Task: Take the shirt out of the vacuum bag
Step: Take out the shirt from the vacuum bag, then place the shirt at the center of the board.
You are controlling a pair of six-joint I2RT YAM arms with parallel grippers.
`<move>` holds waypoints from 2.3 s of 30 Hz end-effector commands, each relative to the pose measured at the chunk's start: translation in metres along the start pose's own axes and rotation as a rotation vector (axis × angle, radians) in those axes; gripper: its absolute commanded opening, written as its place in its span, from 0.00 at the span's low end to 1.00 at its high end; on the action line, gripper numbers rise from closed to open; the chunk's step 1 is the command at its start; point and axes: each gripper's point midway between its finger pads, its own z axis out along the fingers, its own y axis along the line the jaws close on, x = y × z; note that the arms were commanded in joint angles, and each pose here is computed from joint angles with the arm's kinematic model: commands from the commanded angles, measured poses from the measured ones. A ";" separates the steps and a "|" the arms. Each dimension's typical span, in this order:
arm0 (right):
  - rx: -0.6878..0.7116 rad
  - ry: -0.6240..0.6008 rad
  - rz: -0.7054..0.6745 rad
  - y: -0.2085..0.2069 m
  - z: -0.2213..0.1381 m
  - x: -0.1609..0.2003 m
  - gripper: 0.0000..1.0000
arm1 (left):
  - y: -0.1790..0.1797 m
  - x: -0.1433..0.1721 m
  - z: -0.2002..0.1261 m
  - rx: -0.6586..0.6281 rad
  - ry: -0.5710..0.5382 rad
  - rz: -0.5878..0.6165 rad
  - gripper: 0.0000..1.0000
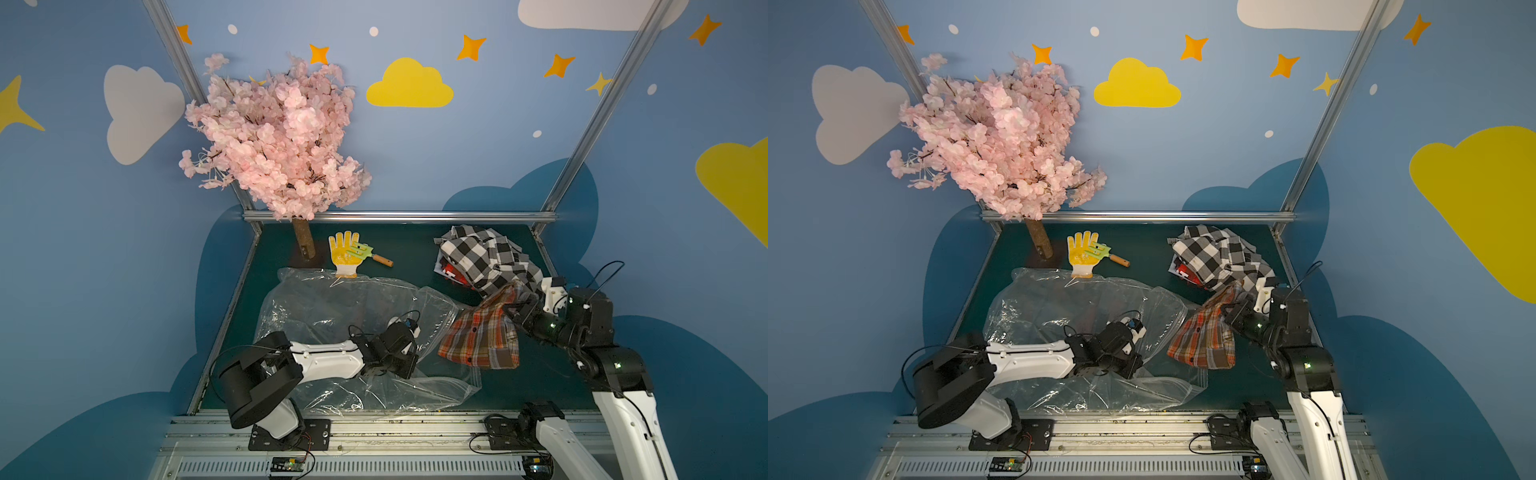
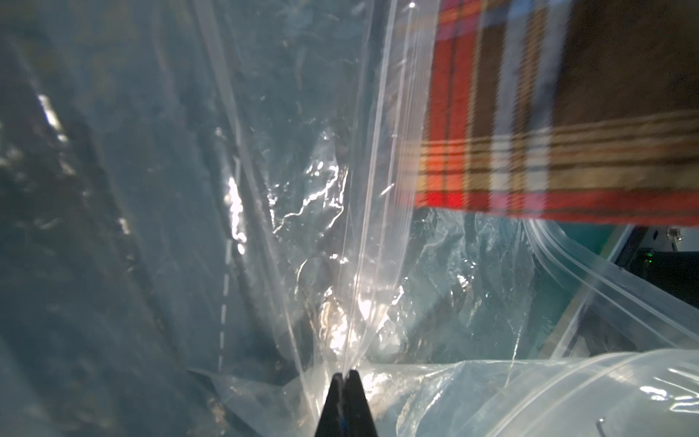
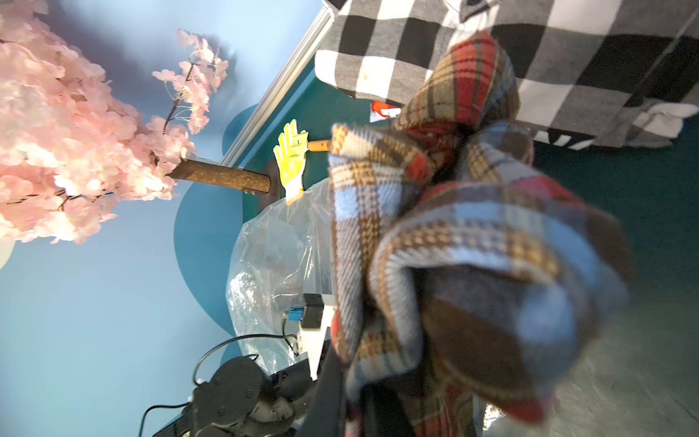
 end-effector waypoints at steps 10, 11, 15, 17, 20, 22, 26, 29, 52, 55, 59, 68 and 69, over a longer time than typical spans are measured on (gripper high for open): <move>-0.299 -0.056 -0.183 0.135 -0.011 -0.090 0.00 | 0.016 0.009 -0.001 -0.044 0.040 -0.024 0.03; -0.314 -0.060 -0.194 0.143 -0.009 -0.097 0.00 | 0.017 0.010 -0.001 -0.045 0.041 -0.026 0.03; -0.352 -0.041 -0.226 0.168 0.008 -0.125 0.00 | 0.019 0.010 -0.001 -0.046 0.042 -0.028 0.03; -0.369 -0.031 -0.236 0.178 0.019 -0.138 0.00 | 0.020 0.011 -0.001 -0.047 0.043 -0.030 0.03; -0.378 -0.035 -0.248 0.189 0.032 -0.161 0.00 | 0.022 0.012 -0.001 -0.049 0.045 -0.036 0.03; -0.383 -0.051 -0.245 0.194 0.038 -0.177 0.00 | 0.023 0.014 -0.002 -0.051 0.045 -0.038 0.03; -0.413 -0.074 -0.229 0.199 0.055 -0.210 0.00 | 0.029 0.018 -0.003 -0.059 0.046 -0.051 0.03; -0.379 -0.089 -0.218 0.187 0.073 -0.230 0.00 | 0.031 0.020 -0.003 -0.063 0.048 -0.058 0.03; -0.032 -0.057 0.060 -0.072 0.099 -0.188 0.00 | 0.032 0.020 -0.003 -0.070 0.064 -0.066 0.03; -0.008 -0.044 0.083 -0.093 0.105 -0.186 0.00 | 0.033 0.021 -0.003 -0.072 0.065 -0.066 0.03; 0.033 0.004 0.143 -0.118 0.113 -0.178 0.08 | 0.033 0.020 -0.003 -0.074 0.065 -0.067 0.03; 0.099 0.086 0.222 -0.162 0.131 -0.159 0.59 | 0.034 0.020 -0.002 -0.081 0.072 -0.070 0.03; 0.093 0.091 0.229 -0.163 0.132 -0.159 0.67 | 0.033 0.020 -0.002 -0.079 0.071 -0.069 0.03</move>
